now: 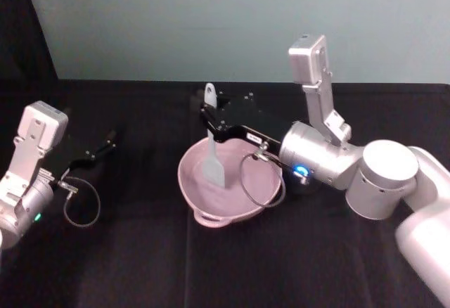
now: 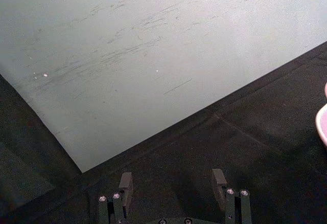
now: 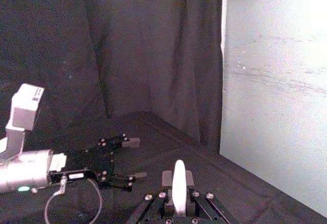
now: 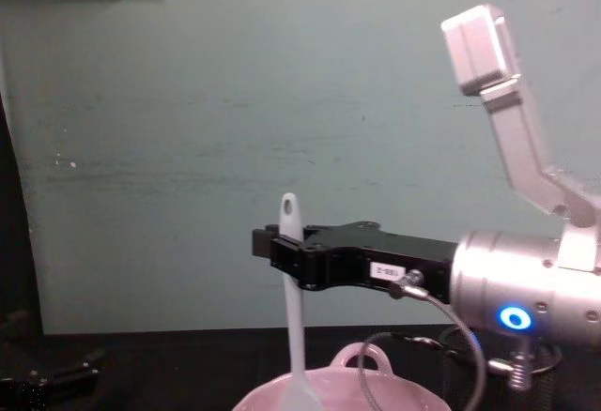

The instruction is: Use the one hand to pick up the spoon and stir the clear water in the bowl.

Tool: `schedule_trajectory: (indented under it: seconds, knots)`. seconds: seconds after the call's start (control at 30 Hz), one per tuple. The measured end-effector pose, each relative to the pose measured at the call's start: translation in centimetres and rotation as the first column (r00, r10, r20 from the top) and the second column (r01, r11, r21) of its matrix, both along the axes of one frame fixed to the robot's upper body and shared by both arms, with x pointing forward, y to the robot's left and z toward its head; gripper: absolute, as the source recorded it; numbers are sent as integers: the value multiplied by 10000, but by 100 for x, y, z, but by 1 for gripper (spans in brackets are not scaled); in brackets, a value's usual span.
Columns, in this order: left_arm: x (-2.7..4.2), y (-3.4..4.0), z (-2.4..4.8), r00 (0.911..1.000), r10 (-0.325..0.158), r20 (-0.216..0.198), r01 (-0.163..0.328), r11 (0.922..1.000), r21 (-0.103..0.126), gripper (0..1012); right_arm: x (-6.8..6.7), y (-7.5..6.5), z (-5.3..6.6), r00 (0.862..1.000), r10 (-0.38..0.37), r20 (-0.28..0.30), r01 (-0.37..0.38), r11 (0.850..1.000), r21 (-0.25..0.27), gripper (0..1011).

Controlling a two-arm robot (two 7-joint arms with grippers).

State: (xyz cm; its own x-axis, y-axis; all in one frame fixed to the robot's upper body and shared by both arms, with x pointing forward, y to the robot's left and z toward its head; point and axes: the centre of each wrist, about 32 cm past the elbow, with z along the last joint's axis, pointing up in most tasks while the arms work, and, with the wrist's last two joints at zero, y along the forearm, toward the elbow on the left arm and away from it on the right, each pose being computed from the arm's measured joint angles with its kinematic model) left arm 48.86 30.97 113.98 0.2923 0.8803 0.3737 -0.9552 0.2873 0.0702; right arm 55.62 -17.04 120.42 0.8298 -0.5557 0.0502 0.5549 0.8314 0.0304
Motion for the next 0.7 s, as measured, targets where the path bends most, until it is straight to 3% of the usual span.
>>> schedule_trajectory:
  seconds: [0.33, 0.43, 0.7]
  knots:
    - [0, 0, 0, 10000, 0, 0, 0, 10000, 0, 1011, 228, 124, -61, 9996, -216, -178, 220, 9995, 228, 120]
    - [0, 0, 0, 10000, 0, 0, 0, 10000, 1, 1012, 295, 99, -68, 9989, -427, -202, 433, 9986, 312, 120]
    - [0, 0, 0, 10000, 0, 0, 0, 10000, 0, 1011, 314, -49, -53, 9957, -912, -135, 916, 9950, 400, 119]
